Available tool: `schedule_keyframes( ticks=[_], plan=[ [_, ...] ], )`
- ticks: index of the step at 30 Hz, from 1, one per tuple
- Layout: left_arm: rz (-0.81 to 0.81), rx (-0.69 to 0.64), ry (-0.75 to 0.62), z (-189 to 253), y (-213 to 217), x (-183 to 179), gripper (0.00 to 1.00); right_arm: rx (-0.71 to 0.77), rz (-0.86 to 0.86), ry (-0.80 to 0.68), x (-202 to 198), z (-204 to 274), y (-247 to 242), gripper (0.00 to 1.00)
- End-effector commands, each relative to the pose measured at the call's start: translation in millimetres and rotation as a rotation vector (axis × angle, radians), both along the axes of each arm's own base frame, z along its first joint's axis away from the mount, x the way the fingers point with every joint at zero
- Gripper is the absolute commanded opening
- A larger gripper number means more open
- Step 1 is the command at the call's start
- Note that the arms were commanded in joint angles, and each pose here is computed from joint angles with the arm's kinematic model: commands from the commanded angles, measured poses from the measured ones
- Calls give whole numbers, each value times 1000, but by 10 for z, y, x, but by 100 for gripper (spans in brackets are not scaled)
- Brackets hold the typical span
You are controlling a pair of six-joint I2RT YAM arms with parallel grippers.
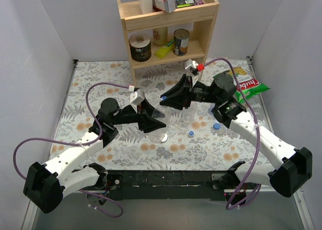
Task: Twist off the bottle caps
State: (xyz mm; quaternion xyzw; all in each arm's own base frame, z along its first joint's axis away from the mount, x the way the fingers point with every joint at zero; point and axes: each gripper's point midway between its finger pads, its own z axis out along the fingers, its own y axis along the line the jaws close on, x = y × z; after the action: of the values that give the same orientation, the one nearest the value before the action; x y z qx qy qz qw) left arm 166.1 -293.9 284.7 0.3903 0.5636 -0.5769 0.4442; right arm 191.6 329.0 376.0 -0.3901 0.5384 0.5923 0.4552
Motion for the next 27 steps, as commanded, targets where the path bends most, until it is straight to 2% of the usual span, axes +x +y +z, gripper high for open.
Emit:
schedule_keyframes(
  ticks=[1, 2, 3, 4, 5, 6, 7, 10, 13, 18, 27],
  plan=[
    [74, 25, -98, 136, 3, 106, 29, -8, -174, -33, 320, 163, -94, 25],
    [108, 36, -102, 117, 11, 164, 29, -2, -196, -38, 321, 210, -131, 34],
    [163, 54, -105, 80, 33, 258, 29, -2, -216, -40, 341, 222, -154, 49],
    [194, 57, -114, 90, 55, 299, 29, -5, -252, -38, 386, 225, -188, 53],
    [221, 62, -117, 78, 72, 338, 30, 5, -273, -44, 378, 283, -227, 64],
    [242, 69, -121, 64, 87, 371, 30, 6, -298, -41, 398, 297, -253, 83],
    [288, 73, -120, 58, 112, 439, 30, 12, -352, -34, 468, 315, -295, 87],
    [393, 83, -148, 55, 172, 562, 30, 20, -529, 1, 630, 343, -469, 89],
    [523, 95, -152, 37, 262, 705, 30, 64, -625, 41, 655, 304, -542, 86],
    [606, 136, -128, -45, 298, 810, 30, 15, -652, 78, 644, 275, -320, 79],
    [632, 151, -114, -76, 293, 836, 30, -26, -625, 127, 649, 220, -29, 79]
  ],
)
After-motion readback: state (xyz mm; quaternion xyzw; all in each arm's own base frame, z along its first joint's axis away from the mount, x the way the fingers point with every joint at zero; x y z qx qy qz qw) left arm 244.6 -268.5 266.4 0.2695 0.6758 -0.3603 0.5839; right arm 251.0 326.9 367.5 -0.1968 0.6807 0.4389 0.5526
